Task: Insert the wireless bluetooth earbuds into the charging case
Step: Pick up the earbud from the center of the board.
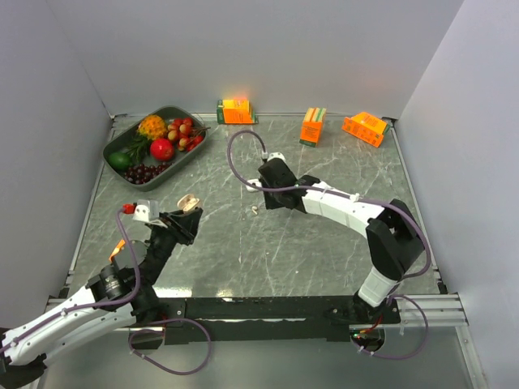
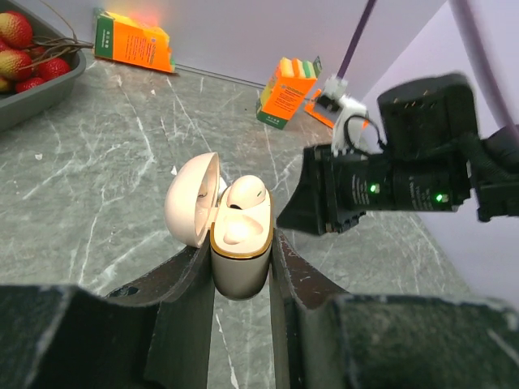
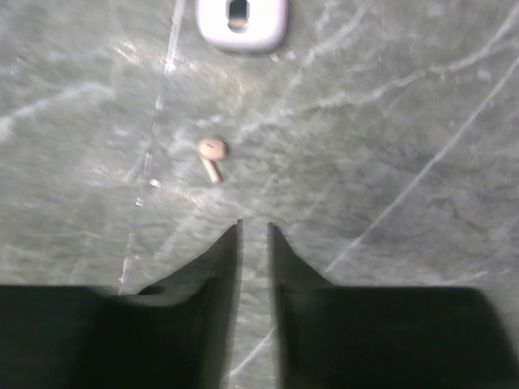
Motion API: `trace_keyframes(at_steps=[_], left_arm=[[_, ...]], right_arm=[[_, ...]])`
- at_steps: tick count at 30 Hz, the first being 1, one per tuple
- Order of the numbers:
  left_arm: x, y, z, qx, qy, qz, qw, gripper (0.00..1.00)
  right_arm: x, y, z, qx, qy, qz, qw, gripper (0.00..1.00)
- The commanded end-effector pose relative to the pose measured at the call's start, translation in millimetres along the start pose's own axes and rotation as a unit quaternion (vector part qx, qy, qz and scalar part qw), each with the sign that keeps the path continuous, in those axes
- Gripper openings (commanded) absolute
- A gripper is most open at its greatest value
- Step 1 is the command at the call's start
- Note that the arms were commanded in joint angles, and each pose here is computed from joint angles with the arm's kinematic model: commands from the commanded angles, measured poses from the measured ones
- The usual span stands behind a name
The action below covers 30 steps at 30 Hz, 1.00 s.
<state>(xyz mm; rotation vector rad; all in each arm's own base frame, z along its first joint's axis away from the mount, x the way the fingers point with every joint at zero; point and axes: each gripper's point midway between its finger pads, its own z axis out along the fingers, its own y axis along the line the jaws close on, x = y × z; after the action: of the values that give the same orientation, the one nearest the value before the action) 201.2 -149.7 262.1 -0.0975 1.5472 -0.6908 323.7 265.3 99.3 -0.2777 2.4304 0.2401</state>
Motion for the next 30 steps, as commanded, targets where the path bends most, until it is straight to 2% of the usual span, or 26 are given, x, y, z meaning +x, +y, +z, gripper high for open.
trace_keyframes(at_steps=[1, 2, 4, 5, 8, 16, 30], left_arm=[[-15, 4, -5, -0.013, -0.028, -0.042, 0.999, 0.01], [-15, 4, -5, -0.013, -0.029, -0.044, 0.999, 0.01], [-14, 5, -6, -0.013, -0.027, -0.043, 0.999, 0.01], [-14, 5, -6, -0.013, -0.026, -0.042, 0.999, 0.01], [-10, 1, -3, -0.011, -0.011, -0.028, 0.999, 0.01], [-7, -5, 1, -0.001, 0.001, -0.01, 1.0, 0.01], [-8, -5, -2, 0.002, 0.002, -0.011, 1.0, 0.01]], right_arm=[[-14, 9, -7, -0.052, -0.014, -0.038, 0.998, 0.52], [-10, 11, 1, -0.047, 0.018, -0.058, 0.997, 0.62], [-20, 21, 4, -0.059, 0.033, -0.09, 0.994, 0.68], [-9, 22, 13, -0.063, 0.06, -0.102, 0.991, 0.69], [-14, 28, 18, -0.079, 0.06, -0.131, 0.986, 0.72], [-3, 41, 38, -0.107, 0.091, -0.183, 0.973, 0.71], [10, 49, 72, -0.09, 0.117, -0.188, 0.971, 0.63]])
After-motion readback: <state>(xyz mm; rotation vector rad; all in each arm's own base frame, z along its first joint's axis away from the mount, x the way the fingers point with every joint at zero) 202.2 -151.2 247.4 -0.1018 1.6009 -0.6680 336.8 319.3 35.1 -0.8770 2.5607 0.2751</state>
